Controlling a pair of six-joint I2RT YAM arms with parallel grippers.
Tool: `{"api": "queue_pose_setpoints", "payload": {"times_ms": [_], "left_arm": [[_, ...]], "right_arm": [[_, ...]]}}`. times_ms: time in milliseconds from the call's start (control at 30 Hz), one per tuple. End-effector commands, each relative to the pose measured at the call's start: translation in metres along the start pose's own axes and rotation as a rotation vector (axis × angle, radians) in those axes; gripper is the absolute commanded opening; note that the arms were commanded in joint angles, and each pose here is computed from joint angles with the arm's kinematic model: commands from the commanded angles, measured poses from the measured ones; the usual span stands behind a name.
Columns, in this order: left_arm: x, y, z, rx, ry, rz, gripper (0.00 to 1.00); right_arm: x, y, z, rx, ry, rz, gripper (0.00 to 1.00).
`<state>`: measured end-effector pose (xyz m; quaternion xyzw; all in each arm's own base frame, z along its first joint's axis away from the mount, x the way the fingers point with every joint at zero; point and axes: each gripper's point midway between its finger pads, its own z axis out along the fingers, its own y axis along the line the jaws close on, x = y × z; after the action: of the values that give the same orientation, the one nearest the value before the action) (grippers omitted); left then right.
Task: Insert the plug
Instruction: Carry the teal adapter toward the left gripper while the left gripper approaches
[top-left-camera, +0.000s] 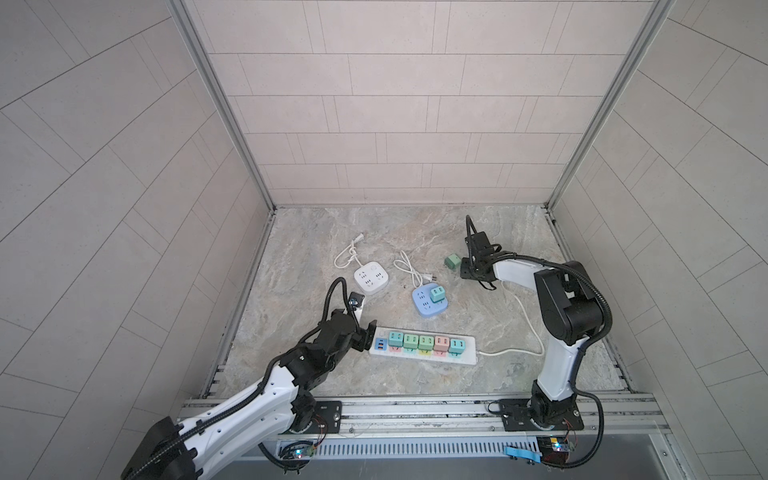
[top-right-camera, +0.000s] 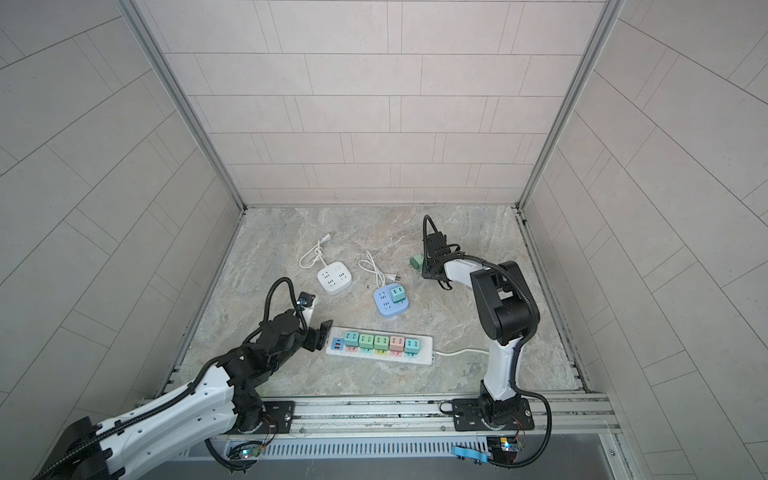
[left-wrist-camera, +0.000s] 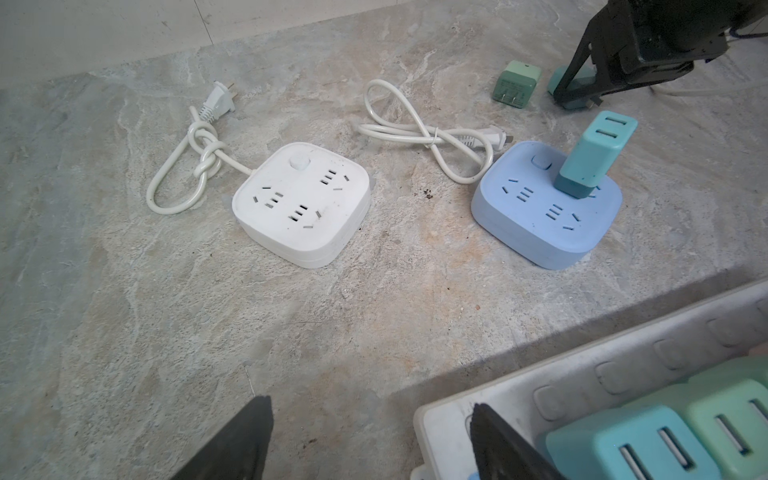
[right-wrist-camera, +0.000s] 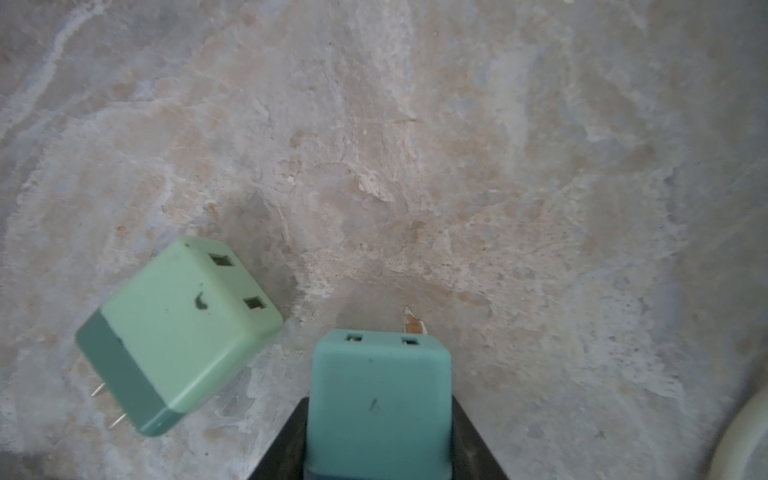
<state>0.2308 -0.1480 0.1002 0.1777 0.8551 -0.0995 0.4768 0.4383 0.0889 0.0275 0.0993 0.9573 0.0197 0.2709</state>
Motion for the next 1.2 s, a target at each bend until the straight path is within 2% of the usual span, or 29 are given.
{"api": "queue_pose_setpoints", "payload": {"times_ms": [0,233,333,500,633,733,800,1033,1167], "left_arm": [[-0.02,-0.001,-0.003,0.002,-0.055,-0.015,0.81],[-0.019,-0.002,-0.002,0.007,-0.048,-0.017,0.79],[-0.022,-0.003,-0.004,0.013,-0.059,-0.032,0.78],[-0.044,-0.006,-0.015,0.035,-0.096,-0.064,0.78],[-0.057,-0.012,-0.023,0.074,-0.101,-0.075,0.78],[-0.069,-0.02,-0.03,0.114,-0.096,-0.089,0.78],[-0.077,-0.027,-0.036,0.157,-0.096,-0.098,0.76],[-0.105,-0.051,-0.058,0.31,-0.123,-0.135,0.75],[-0.122,-0.061,-0.07,0.372,-0.13,-0.135,0.75]], "right_arm": [[0.004,0.002,-0.009,-0.02,0.002,0.01,0.37],[-0.004,0.002,-0.044,-0.073,-0.093,0.0,0.32],[-0.009,0.008,-0.071,-0.113,-0.173,-0.059,0.31],[-0.014,0.022,-0.118,-0.127,-0.342,-0.179,0.27],[-0.01,0.044,-0.156,-0.204,-0.475,-0.281,0.25],[-0.001,0.063,-0.185,-0.272,-0.574,-0.381,0.17],[0.01,0.077,-0.204,-0.341,-0.647,-0.456,0.17],[0.051,0.106,-0.25,-0.491,-0.787,-0.708,0.14],[0.053,0.108,-0.262,-0.524,-0.841,-0.743,0.1]]}}
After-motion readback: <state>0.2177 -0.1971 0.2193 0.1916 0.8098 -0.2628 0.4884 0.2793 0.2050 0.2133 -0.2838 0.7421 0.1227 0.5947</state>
